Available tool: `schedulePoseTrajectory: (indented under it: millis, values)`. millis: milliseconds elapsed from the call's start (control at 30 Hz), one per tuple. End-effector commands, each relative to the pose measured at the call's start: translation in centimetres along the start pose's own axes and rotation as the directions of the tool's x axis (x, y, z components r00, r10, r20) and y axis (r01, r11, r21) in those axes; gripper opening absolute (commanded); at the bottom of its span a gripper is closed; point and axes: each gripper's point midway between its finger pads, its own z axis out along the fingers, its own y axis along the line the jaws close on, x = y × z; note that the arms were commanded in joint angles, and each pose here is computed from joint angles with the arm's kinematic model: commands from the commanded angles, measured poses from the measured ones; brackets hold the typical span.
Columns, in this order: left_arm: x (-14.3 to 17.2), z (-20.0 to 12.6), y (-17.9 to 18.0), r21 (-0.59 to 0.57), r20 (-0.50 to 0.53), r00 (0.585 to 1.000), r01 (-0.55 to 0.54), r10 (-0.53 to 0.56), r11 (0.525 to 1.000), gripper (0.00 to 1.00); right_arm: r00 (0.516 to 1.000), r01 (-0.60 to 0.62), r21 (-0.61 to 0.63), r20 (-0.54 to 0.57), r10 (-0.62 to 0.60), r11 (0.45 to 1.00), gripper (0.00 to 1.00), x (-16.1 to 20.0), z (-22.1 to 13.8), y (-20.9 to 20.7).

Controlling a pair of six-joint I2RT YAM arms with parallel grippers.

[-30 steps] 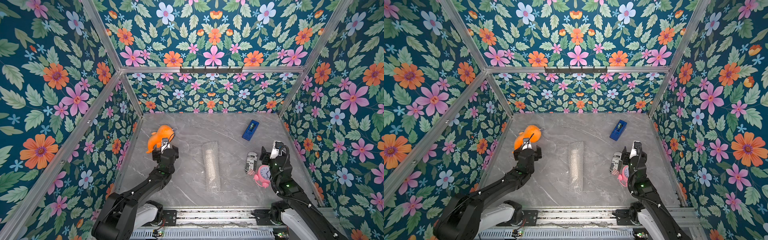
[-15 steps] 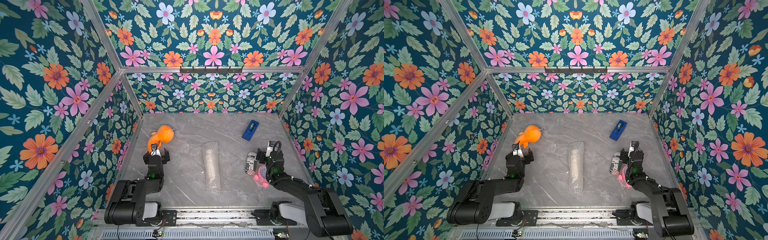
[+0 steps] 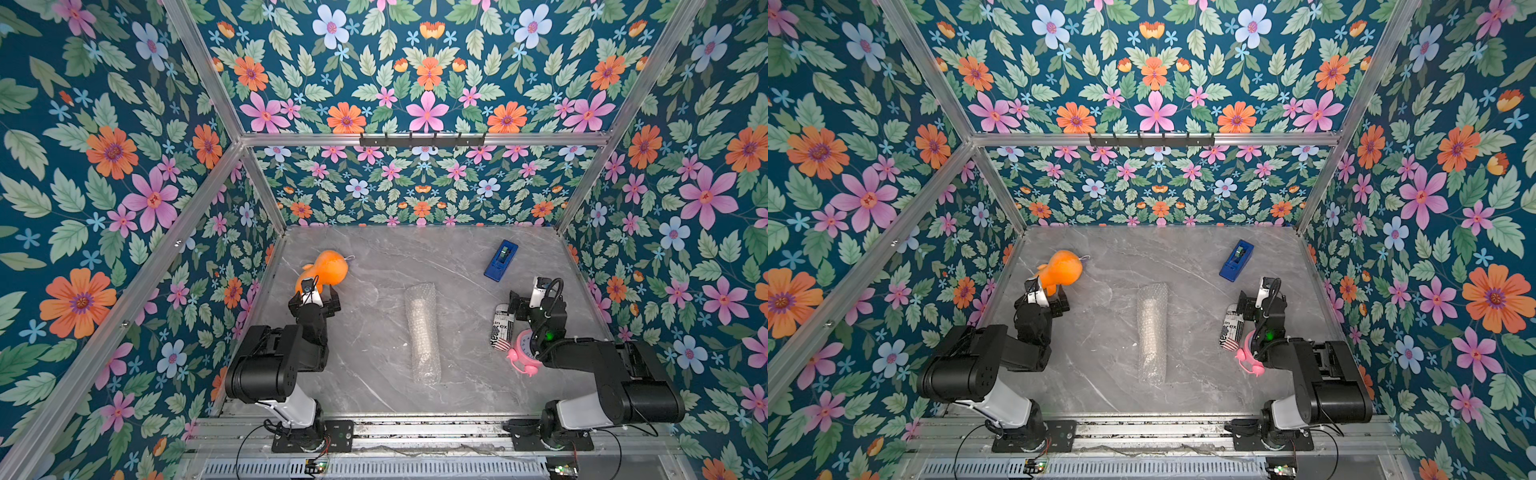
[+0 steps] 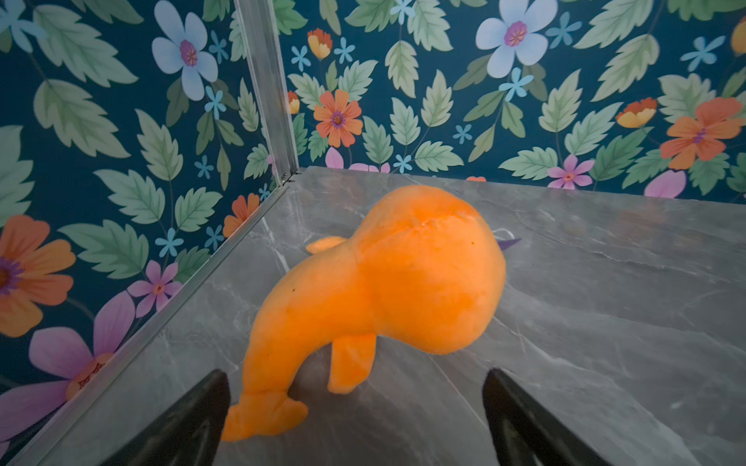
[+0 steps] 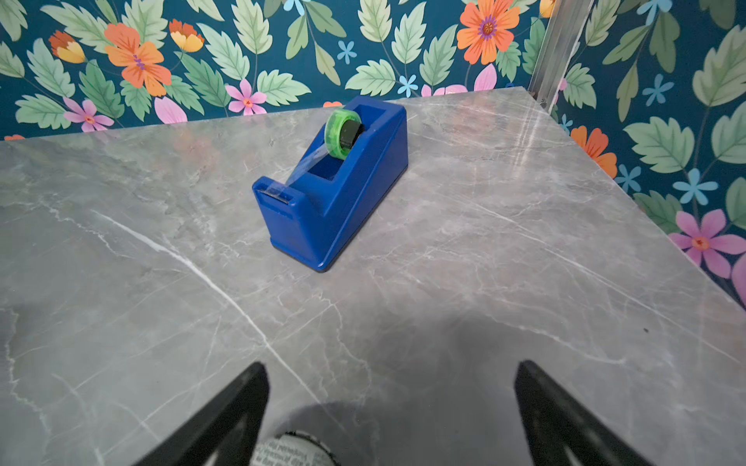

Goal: Wrap vases in bubble wrap
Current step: Reset both arms

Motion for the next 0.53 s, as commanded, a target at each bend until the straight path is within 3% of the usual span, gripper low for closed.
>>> schedulePoseTrajectory:
  millis: [0,500]
  values:
    - [-0.07,0.06,0.66,-0.038,0.000,1.000,0.014,-0.014,0.999,1.00,1.000,-0.007,0.013,0.030,0.007,1.000,1.00,-0.80,0.02,-0.19]
    - [-0.10,0.05,0.68,-0.040,0.002,1.000,0.014,-0.014,0.999,1.00,0.999,-0.008,0.017,0.035,0.008,1.000,1.00,-0.88,0.00,-0.31]
